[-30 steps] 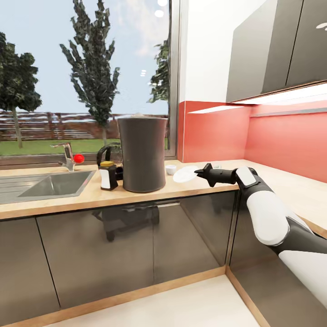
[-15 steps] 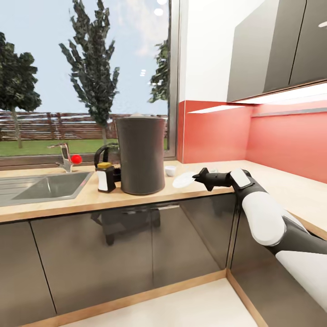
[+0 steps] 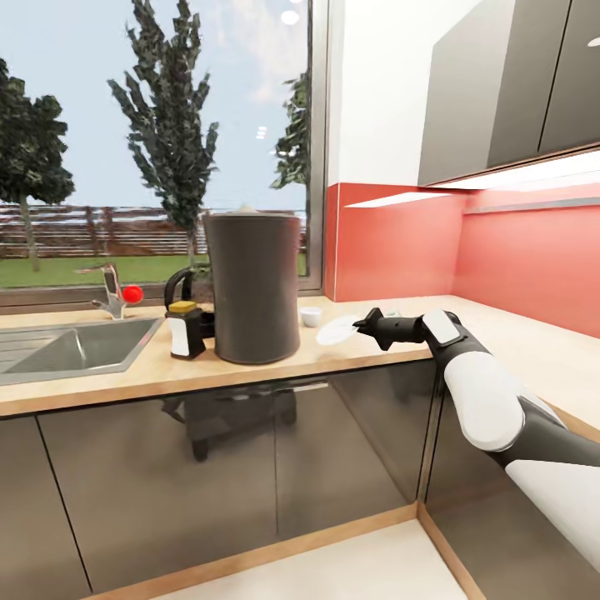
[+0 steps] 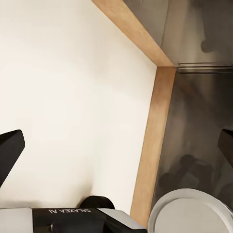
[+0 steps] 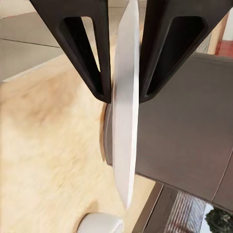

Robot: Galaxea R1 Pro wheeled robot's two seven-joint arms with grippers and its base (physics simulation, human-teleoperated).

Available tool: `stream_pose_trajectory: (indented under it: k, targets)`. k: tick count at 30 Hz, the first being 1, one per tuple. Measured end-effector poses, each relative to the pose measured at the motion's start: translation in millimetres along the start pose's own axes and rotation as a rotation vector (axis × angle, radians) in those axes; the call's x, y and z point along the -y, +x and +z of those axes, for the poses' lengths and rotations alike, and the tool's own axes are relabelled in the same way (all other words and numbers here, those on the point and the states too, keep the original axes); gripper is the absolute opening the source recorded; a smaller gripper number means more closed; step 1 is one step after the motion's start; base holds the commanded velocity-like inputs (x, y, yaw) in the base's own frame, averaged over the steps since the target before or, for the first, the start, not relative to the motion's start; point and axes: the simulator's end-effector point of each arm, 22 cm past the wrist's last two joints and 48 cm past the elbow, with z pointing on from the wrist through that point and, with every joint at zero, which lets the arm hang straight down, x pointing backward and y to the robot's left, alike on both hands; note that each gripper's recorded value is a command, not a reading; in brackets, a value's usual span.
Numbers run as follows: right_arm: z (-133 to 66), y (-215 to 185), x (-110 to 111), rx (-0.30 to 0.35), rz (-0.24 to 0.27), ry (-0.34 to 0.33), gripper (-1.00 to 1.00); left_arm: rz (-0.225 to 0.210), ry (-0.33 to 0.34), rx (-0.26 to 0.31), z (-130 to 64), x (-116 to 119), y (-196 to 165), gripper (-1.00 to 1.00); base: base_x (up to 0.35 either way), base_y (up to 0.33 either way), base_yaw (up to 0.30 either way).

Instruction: Set up a coffee station on the kitchen countertop: keep the coffee maker on the countertop, move the bottle of coffee from the kitchen shelf to the counter next to the coffee maker, place a paper coffee filter on top of the coffee maker, put the saucer next to the coffee maker with the coffee cup on the saucer, and place the electric kettle next to the coffee maker.

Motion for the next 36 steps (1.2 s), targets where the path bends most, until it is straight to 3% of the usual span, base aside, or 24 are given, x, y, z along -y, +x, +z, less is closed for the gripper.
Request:
stream_pose_trajectory:
  k: [14, 36]
  targets:
    - [4.1, 13.6, 19.1, -0.003, -0.001, 0.001, -1.00, -0.001, 0.001, -0.001, 11.0, -19.4, 6.3, 1.00, 0.002, -0.001, 0.000]
    - [4.0, 13.3, 18.7, -0.001, 0.000, -0.001, -1.00, 0.000, 0.002, 0.000, 11.2, -19.0, 6.0, 1.00, 0.096, 0.000, 0.000]
